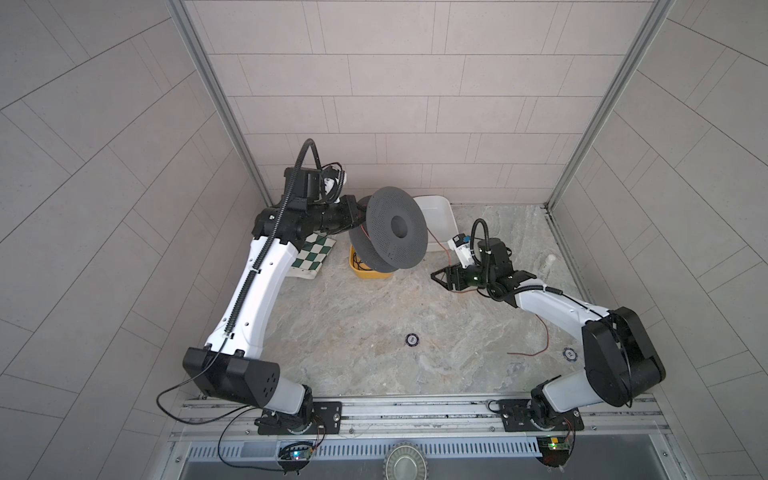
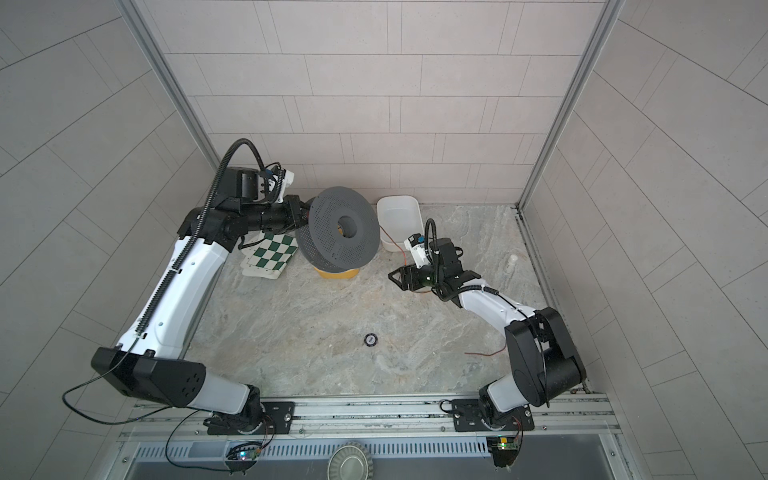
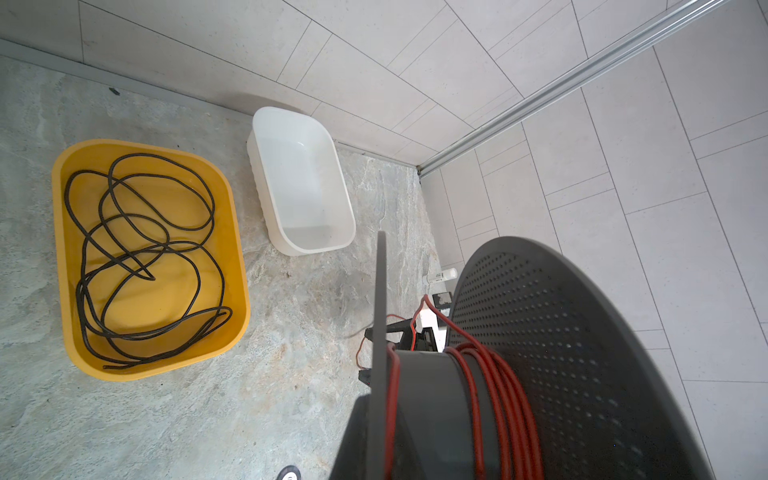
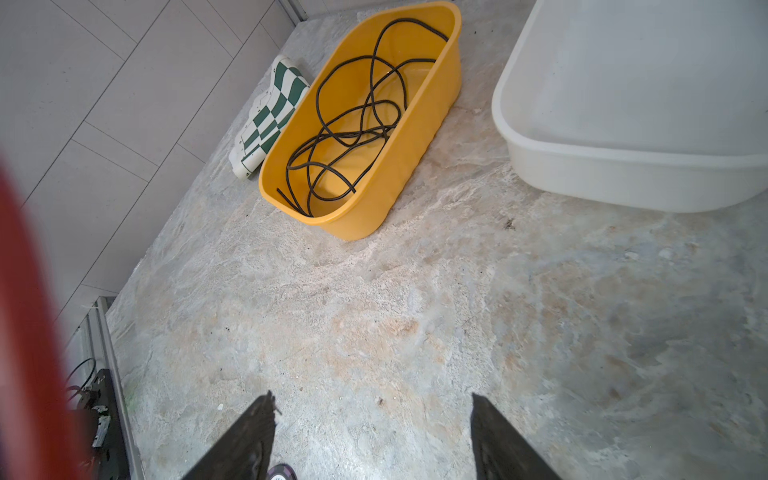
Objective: Wrap the cables
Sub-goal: 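Slide the right gripper along the red cable away from the spool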
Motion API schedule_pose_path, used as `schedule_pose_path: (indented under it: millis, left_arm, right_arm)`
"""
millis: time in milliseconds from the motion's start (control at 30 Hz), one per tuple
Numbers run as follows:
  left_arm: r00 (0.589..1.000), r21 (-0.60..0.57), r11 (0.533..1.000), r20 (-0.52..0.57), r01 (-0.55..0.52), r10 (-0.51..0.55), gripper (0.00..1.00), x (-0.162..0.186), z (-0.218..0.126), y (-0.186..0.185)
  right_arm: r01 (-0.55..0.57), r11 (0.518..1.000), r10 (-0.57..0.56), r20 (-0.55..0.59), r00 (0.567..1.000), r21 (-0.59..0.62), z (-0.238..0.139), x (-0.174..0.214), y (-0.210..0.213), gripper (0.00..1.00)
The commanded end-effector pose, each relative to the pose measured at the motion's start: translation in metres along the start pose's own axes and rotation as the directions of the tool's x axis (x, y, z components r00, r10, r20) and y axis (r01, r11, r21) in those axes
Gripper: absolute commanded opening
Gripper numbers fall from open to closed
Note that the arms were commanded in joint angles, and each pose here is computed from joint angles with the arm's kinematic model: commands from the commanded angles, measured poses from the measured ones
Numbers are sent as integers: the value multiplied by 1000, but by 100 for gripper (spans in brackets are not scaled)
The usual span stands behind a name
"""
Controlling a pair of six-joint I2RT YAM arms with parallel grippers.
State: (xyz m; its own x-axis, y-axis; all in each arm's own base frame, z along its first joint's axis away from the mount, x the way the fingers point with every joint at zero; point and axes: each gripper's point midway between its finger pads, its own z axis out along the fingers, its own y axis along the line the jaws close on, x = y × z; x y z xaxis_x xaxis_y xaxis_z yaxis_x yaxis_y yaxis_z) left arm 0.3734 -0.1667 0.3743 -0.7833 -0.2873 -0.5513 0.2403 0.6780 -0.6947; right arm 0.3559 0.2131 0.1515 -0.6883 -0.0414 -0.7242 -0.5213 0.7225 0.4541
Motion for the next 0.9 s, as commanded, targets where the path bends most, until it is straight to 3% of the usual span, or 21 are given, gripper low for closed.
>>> schedule_pose_path:
  millis: [0, 367, 867]
  left_arm:
    - [996, 79, 996, 81, -44, 38, 0, -15, -19, -27]
    - [995, 89, 995, 98, -41, 33, 0, -17, -25, -29]
    - [994, 116, 993, 106, -22, 10, 0, -22, -27, -33]
  right_arm:
    - [33, 999, -32, 72, 997, -12, -11, -14, 8, 73]
    - [76, 995, -87, 180, 980, 65, -31, -22, 3, 68]
    - [131, 989, -139, 153, 978, 62, -6, -12, -4, 49]
